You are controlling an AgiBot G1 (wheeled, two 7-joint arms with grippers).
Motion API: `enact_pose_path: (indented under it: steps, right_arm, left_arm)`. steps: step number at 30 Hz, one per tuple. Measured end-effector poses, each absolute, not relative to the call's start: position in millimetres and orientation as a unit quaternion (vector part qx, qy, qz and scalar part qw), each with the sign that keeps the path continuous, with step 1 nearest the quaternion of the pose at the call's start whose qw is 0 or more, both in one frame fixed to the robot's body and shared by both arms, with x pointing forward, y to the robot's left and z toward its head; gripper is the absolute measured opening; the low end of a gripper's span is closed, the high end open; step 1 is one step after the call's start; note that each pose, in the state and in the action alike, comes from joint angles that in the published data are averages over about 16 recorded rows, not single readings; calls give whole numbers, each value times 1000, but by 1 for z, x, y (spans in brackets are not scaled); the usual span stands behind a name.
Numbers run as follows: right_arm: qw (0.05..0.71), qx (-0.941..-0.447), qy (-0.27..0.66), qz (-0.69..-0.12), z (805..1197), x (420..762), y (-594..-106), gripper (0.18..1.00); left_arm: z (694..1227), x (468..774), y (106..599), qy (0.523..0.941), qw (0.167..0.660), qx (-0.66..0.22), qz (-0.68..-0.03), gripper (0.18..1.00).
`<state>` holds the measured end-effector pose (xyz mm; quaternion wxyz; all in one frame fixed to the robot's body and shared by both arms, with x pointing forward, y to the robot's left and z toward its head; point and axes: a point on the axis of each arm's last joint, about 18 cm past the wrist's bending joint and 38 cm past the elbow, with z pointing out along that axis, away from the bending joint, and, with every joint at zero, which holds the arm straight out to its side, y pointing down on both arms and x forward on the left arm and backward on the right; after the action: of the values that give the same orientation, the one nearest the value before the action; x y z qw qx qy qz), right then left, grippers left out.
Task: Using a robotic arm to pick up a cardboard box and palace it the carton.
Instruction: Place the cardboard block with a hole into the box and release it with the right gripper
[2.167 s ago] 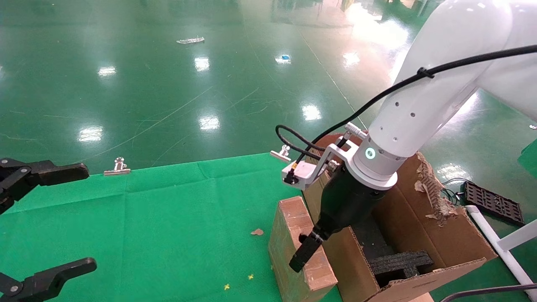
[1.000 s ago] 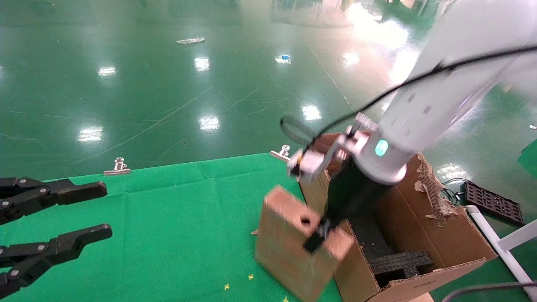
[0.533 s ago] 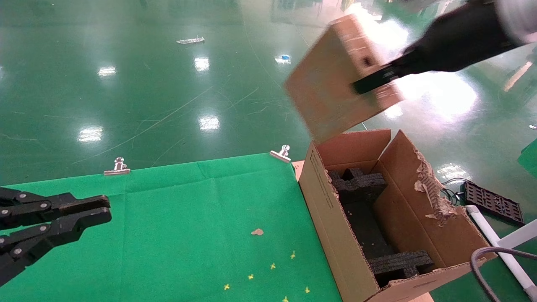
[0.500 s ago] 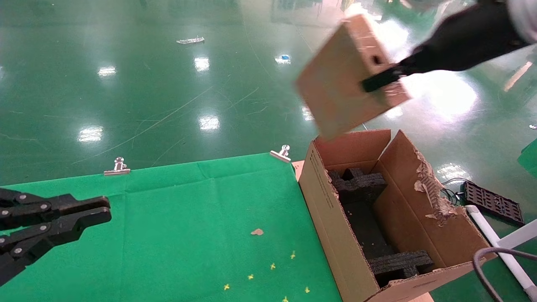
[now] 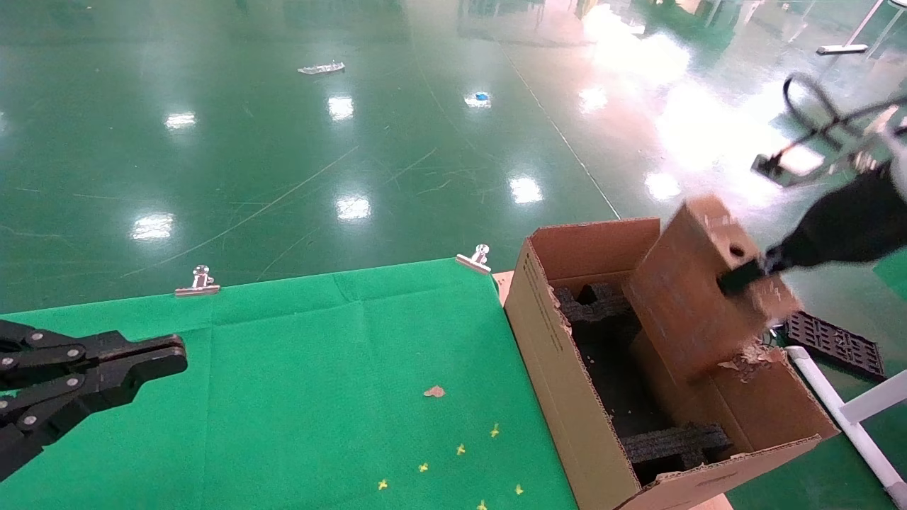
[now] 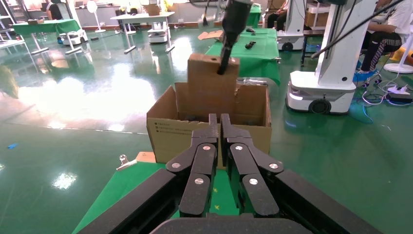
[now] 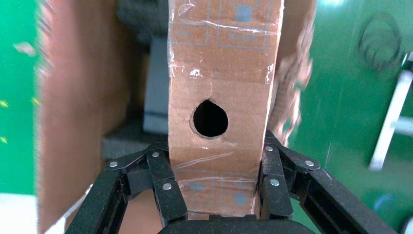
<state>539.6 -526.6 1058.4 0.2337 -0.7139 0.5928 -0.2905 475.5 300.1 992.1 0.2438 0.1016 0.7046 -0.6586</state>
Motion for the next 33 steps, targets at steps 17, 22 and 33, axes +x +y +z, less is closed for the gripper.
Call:
enact_pose_path:
  steps: [17, 22, 33]
  right_arm:
    - [171, -679, 671, -243, 990, 564, -548, 326]
    - [155, -671, 685, -236, 975, 572, -547, 326]
    - [133, -659, 704, -229, 942, 591, -542, 322]
  left_arm:
    - [992, 475, 300, 705, 244, 102, -659, 382]
    - [992, 475, 300, 705, 244, 102, -659, 483]
    - [992, 475, 300, 705, 244, 102, -659, 731]
